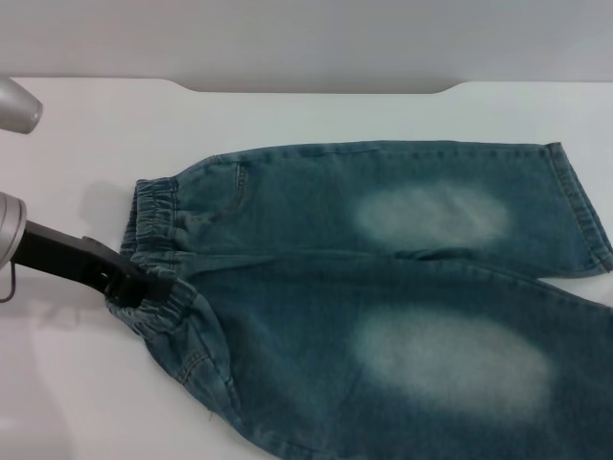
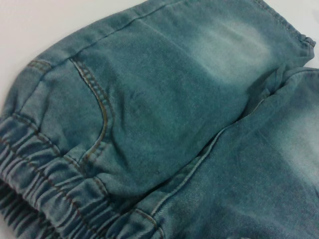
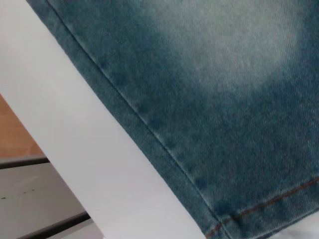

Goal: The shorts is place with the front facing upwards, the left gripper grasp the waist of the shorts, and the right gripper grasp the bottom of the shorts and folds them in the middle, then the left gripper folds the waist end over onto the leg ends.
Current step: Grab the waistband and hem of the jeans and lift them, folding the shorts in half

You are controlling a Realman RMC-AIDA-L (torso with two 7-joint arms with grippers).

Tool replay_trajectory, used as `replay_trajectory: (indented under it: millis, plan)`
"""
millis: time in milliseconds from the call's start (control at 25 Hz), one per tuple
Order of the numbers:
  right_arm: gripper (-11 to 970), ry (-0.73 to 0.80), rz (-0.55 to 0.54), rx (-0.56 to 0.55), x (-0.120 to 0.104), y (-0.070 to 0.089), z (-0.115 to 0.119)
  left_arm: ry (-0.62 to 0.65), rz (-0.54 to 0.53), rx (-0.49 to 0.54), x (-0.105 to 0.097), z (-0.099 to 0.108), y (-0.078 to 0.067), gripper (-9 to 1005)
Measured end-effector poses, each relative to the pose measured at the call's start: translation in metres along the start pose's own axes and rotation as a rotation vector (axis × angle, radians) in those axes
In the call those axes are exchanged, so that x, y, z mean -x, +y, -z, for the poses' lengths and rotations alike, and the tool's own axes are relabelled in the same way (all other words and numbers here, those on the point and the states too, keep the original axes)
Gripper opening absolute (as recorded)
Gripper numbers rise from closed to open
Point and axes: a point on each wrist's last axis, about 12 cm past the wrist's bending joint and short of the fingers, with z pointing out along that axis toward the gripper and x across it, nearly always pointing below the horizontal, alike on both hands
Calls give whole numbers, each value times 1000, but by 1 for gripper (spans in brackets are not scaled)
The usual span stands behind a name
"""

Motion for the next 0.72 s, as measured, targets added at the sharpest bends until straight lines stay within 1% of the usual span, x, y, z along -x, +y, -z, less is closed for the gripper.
replay_trajectory:
  millis: [440,720]
  plan:
    - [455,36,31,11,9,2,-9,1,0,0,0,1,0,39]
    - [454,32,42,3,13,1,-9,3,-1,-2,1,0,0,39]
